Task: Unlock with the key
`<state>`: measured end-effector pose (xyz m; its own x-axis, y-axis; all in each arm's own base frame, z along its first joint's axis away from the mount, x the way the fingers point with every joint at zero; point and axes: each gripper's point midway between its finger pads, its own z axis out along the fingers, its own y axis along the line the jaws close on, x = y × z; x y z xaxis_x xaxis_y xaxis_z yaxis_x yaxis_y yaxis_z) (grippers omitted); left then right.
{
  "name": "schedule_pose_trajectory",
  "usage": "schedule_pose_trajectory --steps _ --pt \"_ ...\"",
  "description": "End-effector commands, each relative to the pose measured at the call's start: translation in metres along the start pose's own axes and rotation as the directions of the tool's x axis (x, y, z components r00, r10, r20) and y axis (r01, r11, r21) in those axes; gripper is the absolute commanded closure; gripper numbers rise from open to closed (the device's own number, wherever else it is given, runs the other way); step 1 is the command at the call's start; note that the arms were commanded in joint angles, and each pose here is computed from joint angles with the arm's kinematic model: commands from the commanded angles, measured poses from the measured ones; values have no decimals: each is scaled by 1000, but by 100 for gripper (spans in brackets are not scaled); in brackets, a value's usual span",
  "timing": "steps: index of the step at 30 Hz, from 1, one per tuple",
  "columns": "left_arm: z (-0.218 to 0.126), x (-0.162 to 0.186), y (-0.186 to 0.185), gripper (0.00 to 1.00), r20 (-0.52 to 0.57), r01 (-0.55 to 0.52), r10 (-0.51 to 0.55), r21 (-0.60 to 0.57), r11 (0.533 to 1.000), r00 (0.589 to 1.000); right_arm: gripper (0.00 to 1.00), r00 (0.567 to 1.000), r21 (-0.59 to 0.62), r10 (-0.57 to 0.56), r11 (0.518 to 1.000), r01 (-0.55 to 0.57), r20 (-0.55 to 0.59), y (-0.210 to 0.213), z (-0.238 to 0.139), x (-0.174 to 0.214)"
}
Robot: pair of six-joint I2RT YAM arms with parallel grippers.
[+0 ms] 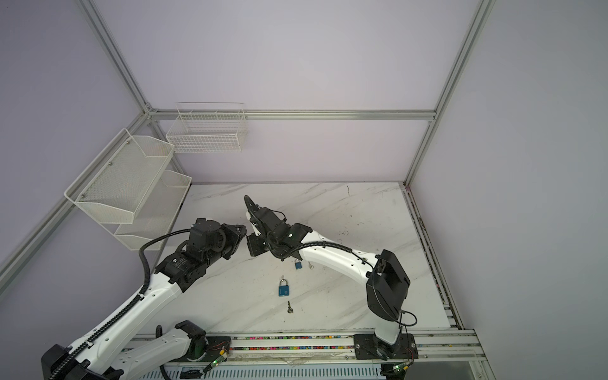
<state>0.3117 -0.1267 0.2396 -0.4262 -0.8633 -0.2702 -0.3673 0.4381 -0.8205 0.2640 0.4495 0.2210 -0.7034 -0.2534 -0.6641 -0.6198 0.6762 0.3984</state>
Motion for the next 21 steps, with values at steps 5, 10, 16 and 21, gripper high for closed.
schedule_pose_trajectory --steps 5,10,16,21 --pt "1 -3 -3 98 9 5 -5 21 1000 1000 100 997 -31 -36 999 38 73 20 -23 -23" --pt "-1 -4 -1 98 18 3 -3 11 1000 1000 100 996 -14 -37 999 38 76 18 -25 -24" --pt "-2 -3 -5 98 8 2 -2 21 1000 1000 100 997 11 -36 999 35 69 13 -22 -22" --pt "-4 -4 -6 98 12 2 -2 29 1000 1000 100 997 20 -35 999 33 67 10 -17 -21"
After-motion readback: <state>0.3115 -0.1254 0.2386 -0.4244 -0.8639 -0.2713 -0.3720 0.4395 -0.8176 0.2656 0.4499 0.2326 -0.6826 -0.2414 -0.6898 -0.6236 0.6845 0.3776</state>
